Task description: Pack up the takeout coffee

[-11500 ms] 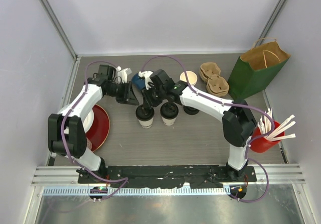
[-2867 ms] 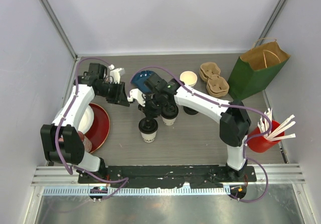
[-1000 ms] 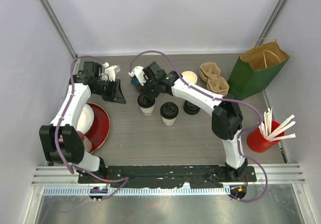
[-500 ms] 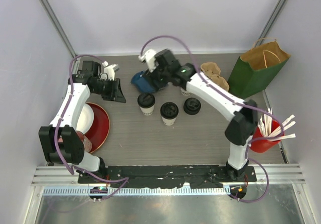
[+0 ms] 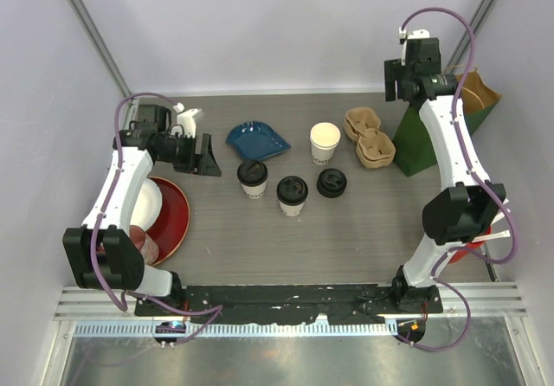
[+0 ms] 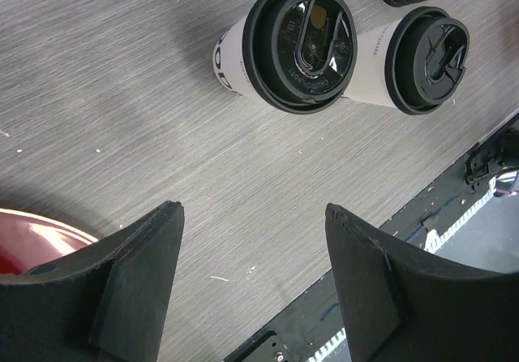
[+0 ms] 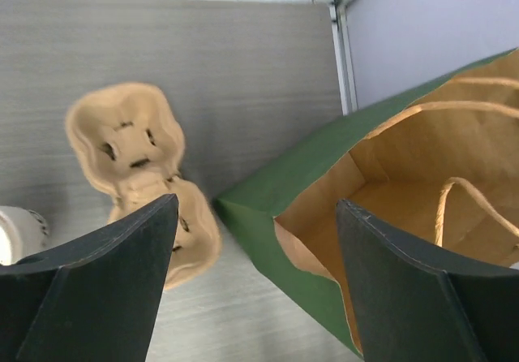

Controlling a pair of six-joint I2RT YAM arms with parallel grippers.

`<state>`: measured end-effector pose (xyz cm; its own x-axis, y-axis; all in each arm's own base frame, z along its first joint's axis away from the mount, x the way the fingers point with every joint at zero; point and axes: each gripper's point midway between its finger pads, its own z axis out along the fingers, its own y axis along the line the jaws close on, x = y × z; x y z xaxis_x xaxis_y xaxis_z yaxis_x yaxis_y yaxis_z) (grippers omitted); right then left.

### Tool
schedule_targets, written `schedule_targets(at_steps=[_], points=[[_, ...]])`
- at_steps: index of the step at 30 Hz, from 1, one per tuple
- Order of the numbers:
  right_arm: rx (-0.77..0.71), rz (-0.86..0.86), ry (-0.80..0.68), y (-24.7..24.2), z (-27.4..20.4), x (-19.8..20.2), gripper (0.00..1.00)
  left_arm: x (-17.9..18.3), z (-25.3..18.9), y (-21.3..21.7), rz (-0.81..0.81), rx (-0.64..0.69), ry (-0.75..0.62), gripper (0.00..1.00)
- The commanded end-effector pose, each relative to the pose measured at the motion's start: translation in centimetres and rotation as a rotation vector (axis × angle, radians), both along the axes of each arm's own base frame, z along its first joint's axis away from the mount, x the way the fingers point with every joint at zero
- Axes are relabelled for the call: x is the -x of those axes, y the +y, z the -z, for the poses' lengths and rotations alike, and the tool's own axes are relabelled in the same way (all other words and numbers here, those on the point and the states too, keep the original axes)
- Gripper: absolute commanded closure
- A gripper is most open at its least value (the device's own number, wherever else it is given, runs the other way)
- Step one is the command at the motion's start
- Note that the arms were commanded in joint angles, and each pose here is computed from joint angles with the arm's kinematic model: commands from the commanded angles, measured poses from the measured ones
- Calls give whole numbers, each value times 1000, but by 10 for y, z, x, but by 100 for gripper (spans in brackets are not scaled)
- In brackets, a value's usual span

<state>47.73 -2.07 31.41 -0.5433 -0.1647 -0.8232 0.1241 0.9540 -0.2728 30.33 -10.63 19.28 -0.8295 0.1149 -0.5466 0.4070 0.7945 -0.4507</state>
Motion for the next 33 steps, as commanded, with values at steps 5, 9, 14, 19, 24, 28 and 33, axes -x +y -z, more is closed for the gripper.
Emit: schedule_targets(at_steps=[5, 9, 14, 19, 24, 28, 33], points=[[41, 22, 127, -17, 23, 19, 19, -3, -16, 4, 3, -12, -79, 25], [43, 35, 138, -28, 28, 24, 18, -3, -17, 4, 12, -11, -84, 25], [58, 57, 184, -39, 40, 27, 23, -1, -17, 3, 28, -9, -83, 25], [92, 42, 229, -42, 47, 29, 69, 2, -16, 3, 36, -9, -81, 26], [143, 54, 157, -50, 19, 32, 88, 5, -17, 3, 44, -5, -85, 26], [232, 142, 97, -70, -12, 42, 99, 7, -18, 3, 44, 0, -89, 26], [326, 228, -15, -87, -66, 54, 99, 10, -23, 2, 46, 4, -101, 26]])
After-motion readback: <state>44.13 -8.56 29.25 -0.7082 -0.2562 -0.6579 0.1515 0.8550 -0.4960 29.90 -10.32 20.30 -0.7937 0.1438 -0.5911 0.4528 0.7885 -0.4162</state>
